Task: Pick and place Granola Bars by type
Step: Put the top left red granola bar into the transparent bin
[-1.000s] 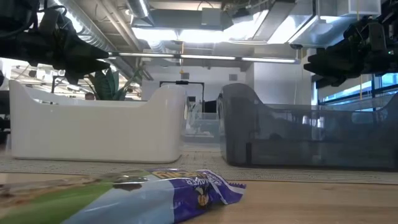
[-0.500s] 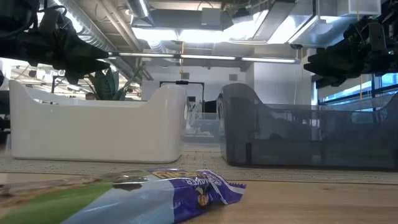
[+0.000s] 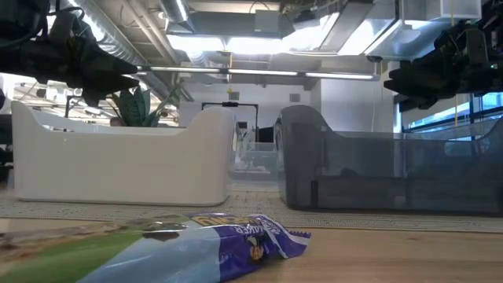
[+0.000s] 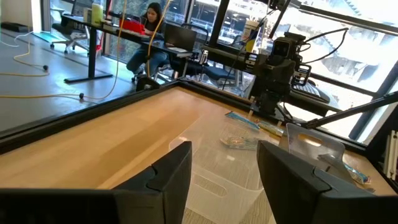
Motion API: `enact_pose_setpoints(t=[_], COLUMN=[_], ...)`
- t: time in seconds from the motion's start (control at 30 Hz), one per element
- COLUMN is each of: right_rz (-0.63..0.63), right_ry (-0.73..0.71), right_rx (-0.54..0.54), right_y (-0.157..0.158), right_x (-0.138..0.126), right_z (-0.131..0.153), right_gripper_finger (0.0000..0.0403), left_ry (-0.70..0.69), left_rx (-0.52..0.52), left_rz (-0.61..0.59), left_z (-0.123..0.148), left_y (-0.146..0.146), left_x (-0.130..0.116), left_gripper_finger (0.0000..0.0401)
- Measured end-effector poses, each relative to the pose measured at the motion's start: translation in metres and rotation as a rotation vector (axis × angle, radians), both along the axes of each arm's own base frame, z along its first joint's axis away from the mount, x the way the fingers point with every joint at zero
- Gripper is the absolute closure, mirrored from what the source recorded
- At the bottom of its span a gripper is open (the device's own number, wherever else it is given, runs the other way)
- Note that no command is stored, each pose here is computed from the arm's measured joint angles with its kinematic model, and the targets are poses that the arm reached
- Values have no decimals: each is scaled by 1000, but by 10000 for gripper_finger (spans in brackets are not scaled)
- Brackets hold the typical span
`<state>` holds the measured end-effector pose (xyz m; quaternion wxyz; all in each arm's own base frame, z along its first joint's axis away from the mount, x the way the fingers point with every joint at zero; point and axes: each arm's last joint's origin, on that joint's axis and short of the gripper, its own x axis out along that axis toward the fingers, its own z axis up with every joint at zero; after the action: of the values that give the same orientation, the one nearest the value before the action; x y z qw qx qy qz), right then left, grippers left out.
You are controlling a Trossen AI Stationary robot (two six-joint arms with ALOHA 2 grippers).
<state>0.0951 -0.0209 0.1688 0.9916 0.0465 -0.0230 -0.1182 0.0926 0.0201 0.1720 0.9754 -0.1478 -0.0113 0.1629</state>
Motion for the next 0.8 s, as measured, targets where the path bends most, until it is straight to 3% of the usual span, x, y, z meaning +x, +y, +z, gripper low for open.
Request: enact_pose_setpoints(t=[0.4,0.8], right_rz=[-28,-40], right_ry=[-8,-65], right_rx=[9,213], right_y=[-1,-1], right_x=[0,0], right_z=[0,1], right_gripper_finger=[229,229], left_ry=[0,-40], left_rx=[0,3], left_rz=[1,65], left_z=[0,4], left_y=[0,2], left_x=[0,-1], left_gripper_finger=[226,226])
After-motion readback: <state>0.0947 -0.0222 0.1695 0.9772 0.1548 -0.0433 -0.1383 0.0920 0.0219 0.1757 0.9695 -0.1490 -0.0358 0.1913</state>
